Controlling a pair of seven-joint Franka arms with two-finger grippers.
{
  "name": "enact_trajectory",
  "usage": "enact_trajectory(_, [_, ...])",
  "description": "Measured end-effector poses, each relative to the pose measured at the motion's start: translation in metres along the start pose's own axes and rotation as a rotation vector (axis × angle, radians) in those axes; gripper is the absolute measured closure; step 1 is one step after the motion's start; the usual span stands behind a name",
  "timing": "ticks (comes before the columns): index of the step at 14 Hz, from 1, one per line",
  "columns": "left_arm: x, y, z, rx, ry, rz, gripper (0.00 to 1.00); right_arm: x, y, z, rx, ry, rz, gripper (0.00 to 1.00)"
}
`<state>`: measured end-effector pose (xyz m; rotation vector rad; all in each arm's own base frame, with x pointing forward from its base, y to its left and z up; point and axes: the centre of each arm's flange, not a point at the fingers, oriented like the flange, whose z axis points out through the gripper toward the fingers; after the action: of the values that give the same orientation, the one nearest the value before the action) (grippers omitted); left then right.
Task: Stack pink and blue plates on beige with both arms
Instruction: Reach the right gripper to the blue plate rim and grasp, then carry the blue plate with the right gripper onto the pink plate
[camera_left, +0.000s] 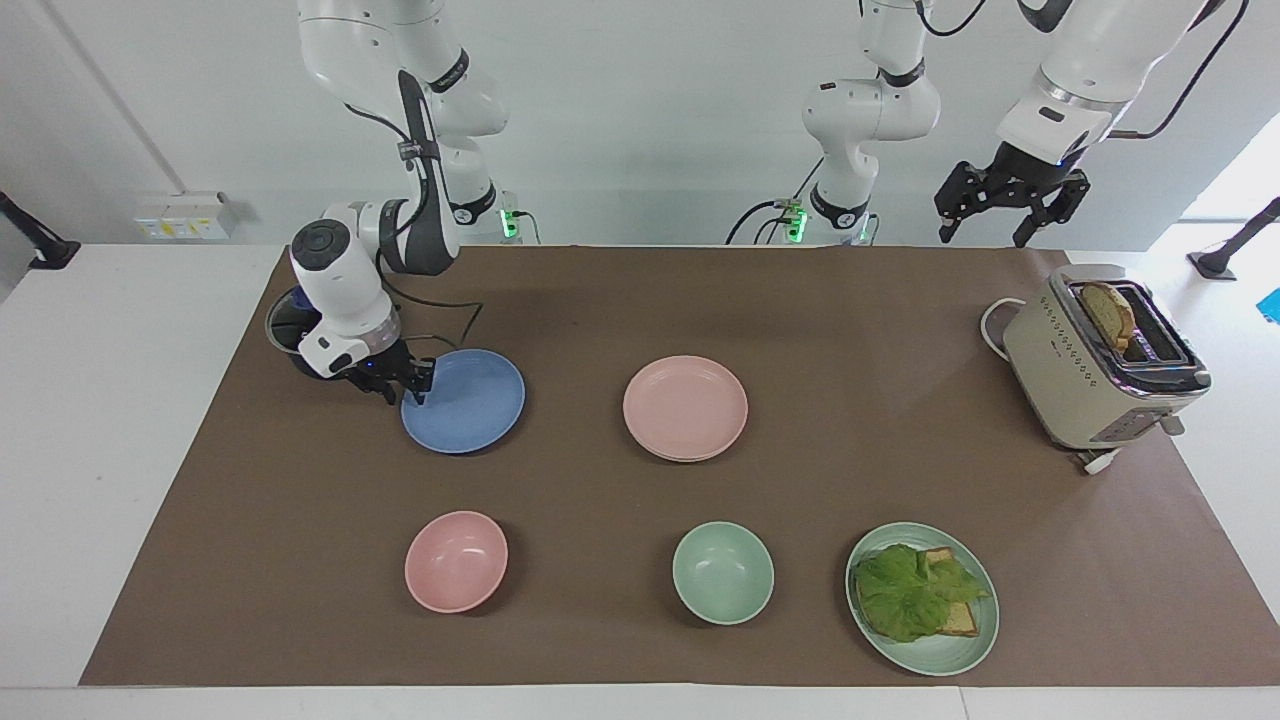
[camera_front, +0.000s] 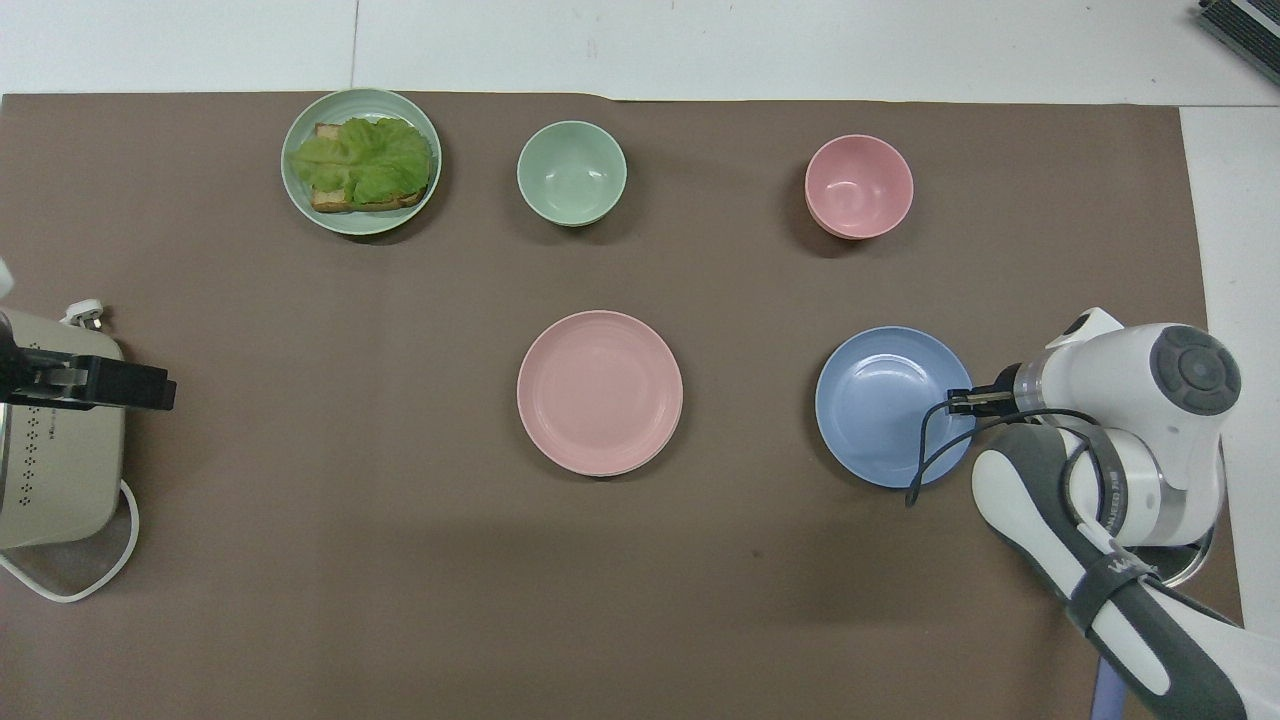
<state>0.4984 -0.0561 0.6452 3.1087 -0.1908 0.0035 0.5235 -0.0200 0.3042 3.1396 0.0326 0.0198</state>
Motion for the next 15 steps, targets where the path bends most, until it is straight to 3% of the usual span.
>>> enact_trajectory(4, [0.0, 0.0, 0.0, 0.0, 0.0, 0.001, 0.0, 0.001, -0.002, -0.004, 0.057, -0.004, 0.038, 0.96])
enact_trajectory(9, [0.001, 0.001, -0.001, 0.0, 0.006, 0.004, 0.0, -0.003, -0.019, -0.065, 0.103, 0.002, 0.039, 0.96])
enact_trajectory(12, [0.001, 0.0, -0.001, 0.0, 0.007, 0.003, 0.0, 0.0, -0.075, -0.109, 0.206, 0.042, 0.015, 0.96])
enact_trajectory(15, [0.001, -0.013, 0.0, 0.002, 0.005, -0.024, 0.0, 0.005, -0.163, -0.126, 0.232, 0.075, 0.059, 0.96])
